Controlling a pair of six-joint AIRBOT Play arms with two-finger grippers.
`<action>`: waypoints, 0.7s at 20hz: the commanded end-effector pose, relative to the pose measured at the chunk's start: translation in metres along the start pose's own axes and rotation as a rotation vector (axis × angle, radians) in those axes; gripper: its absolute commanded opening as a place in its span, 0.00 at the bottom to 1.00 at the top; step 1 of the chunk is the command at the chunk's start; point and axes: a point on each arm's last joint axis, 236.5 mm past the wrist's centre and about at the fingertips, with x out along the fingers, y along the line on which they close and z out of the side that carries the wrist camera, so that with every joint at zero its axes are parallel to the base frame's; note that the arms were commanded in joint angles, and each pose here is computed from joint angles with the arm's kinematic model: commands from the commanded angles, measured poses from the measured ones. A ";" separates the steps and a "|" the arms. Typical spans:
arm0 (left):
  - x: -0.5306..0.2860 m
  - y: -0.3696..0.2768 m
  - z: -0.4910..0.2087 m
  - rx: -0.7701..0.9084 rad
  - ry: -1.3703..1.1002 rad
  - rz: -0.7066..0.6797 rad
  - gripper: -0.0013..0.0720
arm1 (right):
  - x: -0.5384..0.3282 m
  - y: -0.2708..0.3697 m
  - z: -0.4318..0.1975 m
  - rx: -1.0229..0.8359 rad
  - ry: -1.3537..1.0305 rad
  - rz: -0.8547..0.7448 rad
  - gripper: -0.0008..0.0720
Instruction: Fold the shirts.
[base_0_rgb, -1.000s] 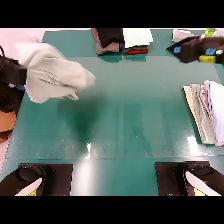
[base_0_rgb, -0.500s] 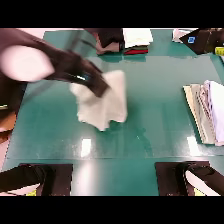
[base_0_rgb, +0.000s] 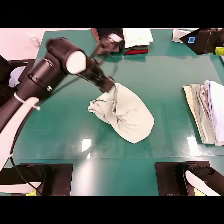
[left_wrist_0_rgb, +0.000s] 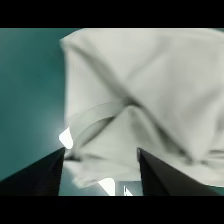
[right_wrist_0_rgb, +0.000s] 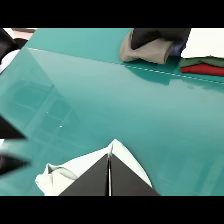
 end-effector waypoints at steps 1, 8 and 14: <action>0.032 0.077 -0.049 -0.196 0.130 0.065 0.75 | -0.001 0.000 0.000 -0.001 -0.002 0.000 0.03; 0.131 0.073 -0.141 -0.380 0.356 -0.060 0.75 | 0.001 0.000 0.000 0.000 0.003 -0.001 0.03; 0.158 0.038 -0.122 -0.447 0.294 -0.226 0.75 | 0.001 0.000 -0.001 0.001 0.006 0.001 0.03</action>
